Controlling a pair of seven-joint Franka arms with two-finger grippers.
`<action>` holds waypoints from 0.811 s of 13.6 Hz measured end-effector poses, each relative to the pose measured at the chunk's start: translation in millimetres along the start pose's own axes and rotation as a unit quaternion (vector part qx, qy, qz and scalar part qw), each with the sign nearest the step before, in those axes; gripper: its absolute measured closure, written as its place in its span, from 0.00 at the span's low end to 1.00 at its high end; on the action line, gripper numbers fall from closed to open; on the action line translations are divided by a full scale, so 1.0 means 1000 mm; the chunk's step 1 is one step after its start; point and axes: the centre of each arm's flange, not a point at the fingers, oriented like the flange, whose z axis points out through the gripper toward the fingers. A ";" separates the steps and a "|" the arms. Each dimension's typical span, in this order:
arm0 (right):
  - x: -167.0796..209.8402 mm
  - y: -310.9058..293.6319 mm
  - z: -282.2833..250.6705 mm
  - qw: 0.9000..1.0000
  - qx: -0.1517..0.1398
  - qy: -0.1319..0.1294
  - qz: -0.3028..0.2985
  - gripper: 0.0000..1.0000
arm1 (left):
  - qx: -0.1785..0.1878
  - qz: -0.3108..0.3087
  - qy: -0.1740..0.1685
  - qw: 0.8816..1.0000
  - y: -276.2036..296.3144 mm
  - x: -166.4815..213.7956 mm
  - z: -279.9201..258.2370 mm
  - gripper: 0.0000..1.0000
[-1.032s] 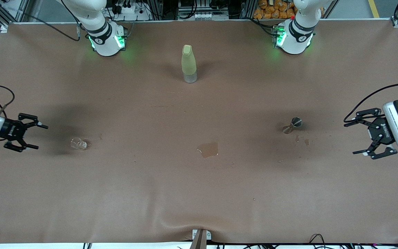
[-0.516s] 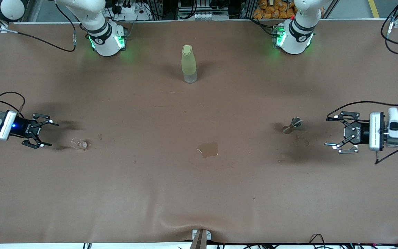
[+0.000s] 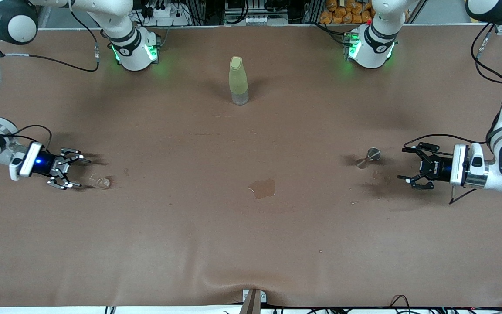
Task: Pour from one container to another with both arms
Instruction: 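Lower the right gripper to the beaker while the left gripper lowers to the jigger, then close the right gripper on the beaker while the left gripper grasps the jigger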
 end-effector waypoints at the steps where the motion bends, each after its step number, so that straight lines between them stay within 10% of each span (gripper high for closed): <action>1: -0.009 0.002 0.009 1.000 0.004 0.006 -0.007 0.00 | -0.003 0.000 0.014 1.000 0.005 -0.018 0.005 0.00; 11: -0.020 0.014 0.041 0.998 0.011 0.048 -0.028 0.04 | -0.017 0.024 0.109 0.994 0.004 -0.084 0.081 0.00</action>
